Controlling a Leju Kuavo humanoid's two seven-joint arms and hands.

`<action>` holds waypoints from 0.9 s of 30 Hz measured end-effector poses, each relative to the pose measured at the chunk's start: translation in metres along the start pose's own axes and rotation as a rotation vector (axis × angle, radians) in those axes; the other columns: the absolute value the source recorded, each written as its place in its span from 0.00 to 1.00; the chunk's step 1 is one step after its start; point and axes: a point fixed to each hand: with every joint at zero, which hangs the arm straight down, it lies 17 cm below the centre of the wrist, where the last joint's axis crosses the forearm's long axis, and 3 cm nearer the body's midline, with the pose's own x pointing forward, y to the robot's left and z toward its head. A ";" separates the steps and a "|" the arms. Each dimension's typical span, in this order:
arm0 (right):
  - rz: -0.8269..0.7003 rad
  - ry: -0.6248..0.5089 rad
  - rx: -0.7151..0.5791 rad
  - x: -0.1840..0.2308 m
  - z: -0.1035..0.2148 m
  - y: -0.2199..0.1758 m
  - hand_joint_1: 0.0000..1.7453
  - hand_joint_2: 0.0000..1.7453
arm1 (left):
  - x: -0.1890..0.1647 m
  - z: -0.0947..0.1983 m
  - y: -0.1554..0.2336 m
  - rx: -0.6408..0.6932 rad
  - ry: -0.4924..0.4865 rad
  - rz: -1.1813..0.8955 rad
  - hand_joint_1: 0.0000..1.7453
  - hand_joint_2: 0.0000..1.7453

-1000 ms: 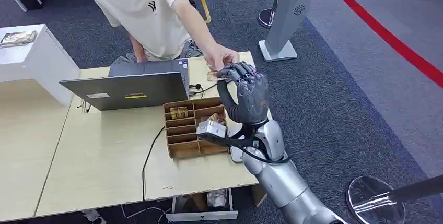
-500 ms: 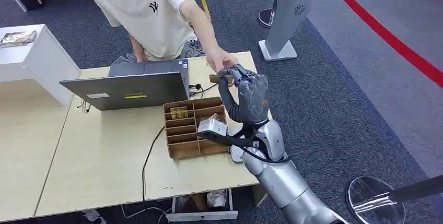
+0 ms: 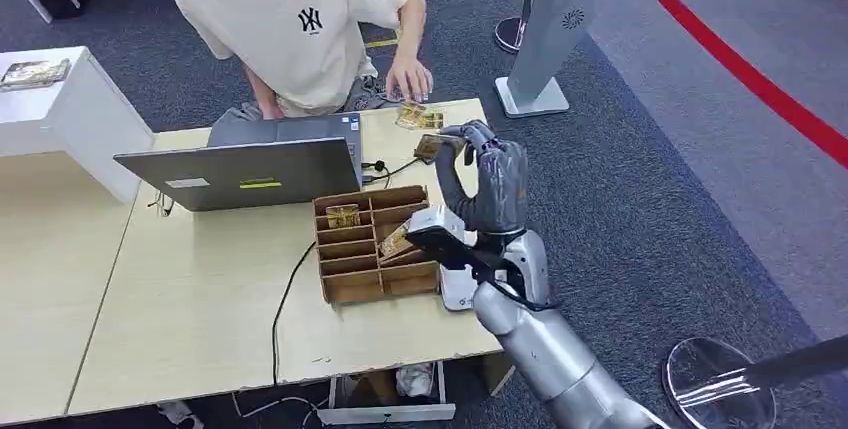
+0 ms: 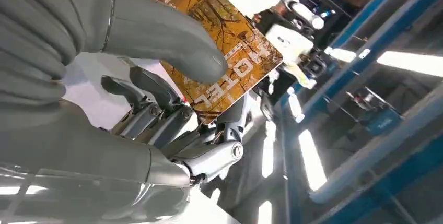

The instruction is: Pass the card to the sensor for recognition and then transmit it.

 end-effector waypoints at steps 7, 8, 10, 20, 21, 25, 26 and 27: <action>-0.070 0.125 0.043 -0.037 0.018 -0.003 1.00 1.00 | 0.000 0.000 0.000 -0.001 -0.004 0.024 0.00 0.00; -0.090 0.154 0.055 -0.044 0.022 -0.003 1.00 1.00 | 0.000 0.000 0.000 -0.001 -0.006 0.027 0.00 0.00; -0.129 0.214 0.079 -0.060 0.031 -0.001 1.00 1.00 | 0.000 0.000 0.000 -0.001 -0.008 0.036 0.00 0.00; -0.262 0.461 0.195 -0.124 0.076 0.014 1.00 1.00 | 0.001 -0.001 0.003 0.004 -0.009 0.070 0.00 0.00; -0.266 0.479 0.200 -0.129 0.081 0.016 1.00 1.00 | 0.001 -0.001 0.003 0.004 -0.009 0.072 0.00 0.00; -0.263 0.534 0.246 -0.143 0.098 0.025 1.00 1.00 | 0.000 -0.001 0.004 0.005 -0.007 0.085 0.00 0.00; -0.261 0.548 0.260 -0.147 0.103 0.027 1.00 1.00 | 0.000 -0.001 0.004 0.005 -0.006 0.089 0.00 0.00; -0.259 0.557 0.270 -0.150 0.106 0.029 1.00 1.00 | 0.000 -0.001 0.004 0.006 -0.006 0.091 0.00 0.00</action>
